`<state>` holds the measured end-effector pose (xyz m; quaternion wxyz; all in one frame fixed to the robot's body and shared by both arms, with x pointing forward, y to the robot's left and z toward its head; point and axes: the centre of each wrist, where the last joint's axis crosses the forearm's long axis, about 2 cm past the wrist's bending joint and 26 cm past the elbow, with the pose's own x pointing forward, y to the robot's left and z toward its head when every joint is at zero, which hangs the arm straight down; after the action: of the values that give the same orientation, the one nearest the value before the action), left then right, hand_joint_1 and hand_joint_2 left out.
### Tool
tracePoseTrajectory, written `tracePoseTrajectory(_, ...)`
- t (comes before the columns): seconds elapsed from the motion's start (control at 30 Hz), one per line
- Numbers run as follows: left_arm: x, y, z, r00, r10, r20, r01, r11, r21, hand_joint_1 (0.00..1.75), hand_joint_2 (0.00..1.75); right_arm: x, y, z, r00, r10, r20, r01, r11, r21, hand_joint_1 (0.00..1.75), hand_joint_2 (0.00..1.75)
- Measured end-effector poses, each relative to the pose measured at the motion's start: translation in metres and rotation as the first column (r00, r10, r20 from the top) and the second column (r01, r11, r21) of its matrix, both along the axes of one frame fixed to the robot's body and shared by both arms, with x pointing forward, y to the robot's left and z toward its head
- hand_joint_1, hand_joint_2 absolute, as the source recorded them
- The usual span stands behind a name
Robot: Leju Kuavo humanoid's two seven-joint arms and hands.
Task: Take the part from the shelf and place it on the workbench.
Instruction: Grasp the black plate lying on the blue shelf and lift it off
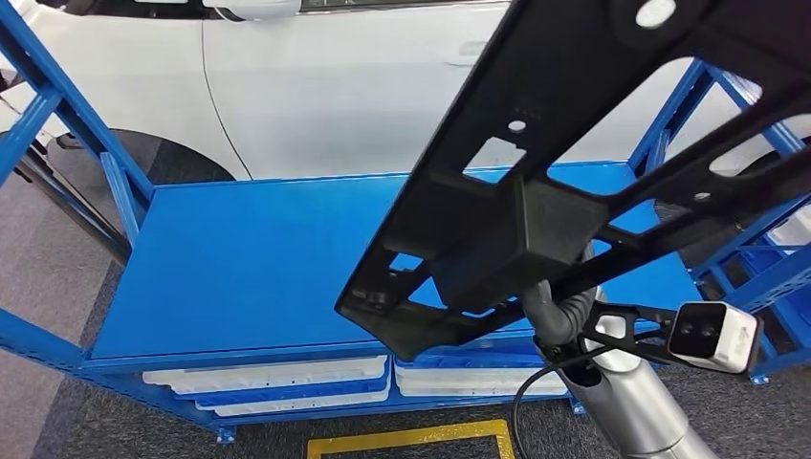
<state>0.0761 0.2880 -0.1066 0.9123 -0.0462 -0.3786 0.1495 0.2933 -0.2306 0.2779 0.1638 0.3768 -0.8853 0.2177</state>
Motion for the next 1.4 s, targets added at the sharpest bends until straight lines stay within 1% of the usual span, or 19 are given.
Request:
tracePoseTrajectory(0.2, -0.003, 0.007, -0.001, 0.999, 0.029, -0.016, -0.029, 0.999, 0.019, 0.00, 1.75, -0.014, 0.002, -0.010, 1.000, 0.004, -0.003, -0.004, 1.000, -0.019, 1.75, 1.75)
tracePoseTrajectory(0.53, -0.012, 0.014, -0.002, 0.996, 0.067, -0.055, -0.065, 0.998, 0.026, 0.00, 1.75, -0.017, 0.002, -0.014, 0.999, -0.033, -0.024, 0.033, 0.999, 0.002, 1.75, 1.75)
tracePoseTrajectory(0.67, -0.015, 0.015, -0.002, 0.992, 0.073, -0.102, -0.071, 0.997, 0.028, 0.00, 1.75, -0.017, 0.000, -0.015, 0.999, -0.039, -0.034, 0.040, 0.999, 0.020, 1.75, 1.75)
tracePoseTrajectory(0.77, -0.017, 0.015, -0.003, 0.981, 0.069, -0.183, -0.065, 0.997, 0.028, 0.00, 1.75, -0.017, -0.002, -0.015, 0.998, -0.049, -0.031, 0.050, 0.999, 0.019, 1.75, 1.75)
tracePoseTrajectory(0.93, -0.021, 0.012, -0.003, 0.935, 0.070, -0.347, -0.061, 0.998, 0.035, 0.00, 1.75, -0.017, -0.006, -0.017, 0.997, -0.073, -0.034, 0.074, 0.997, 0.020, 1.75, 1.75)
tracePoseTrajectory(1.07, -0.023, 0.009, -0.004, 0.868, 0.078, -0.490, -0.067, 0.997, 0.041, 0.00, 1.75, -0.020, -0.011, -0.019, 0.995, -0.090, -0.033, 0.091, 0.996, 0.014, 1.75, 1.75)
tracePoseTrajectory(1.2, -0.029, 0.006, -0.005, 0.820, 0.084, -0.566, -0.077, 0.996, 0.037, 0.00, 1.75, -0.023, -0.015, -0.022, 0.993, -0.117, -0.032, 0.117, 0.993, 0.008, 1.75, 1.75)
tracePoseTrajectory(1.4, -0.033, 0.006, -0.005, 0.772, 0.113, -0.626, -0.098, 0.993, 0.059, 0.00, 1.75, -0.027, -0.026, -0.029, 0.985, -0.171, -0.033, 0.170, 0.985, -0.024, 1.75, 1.75)
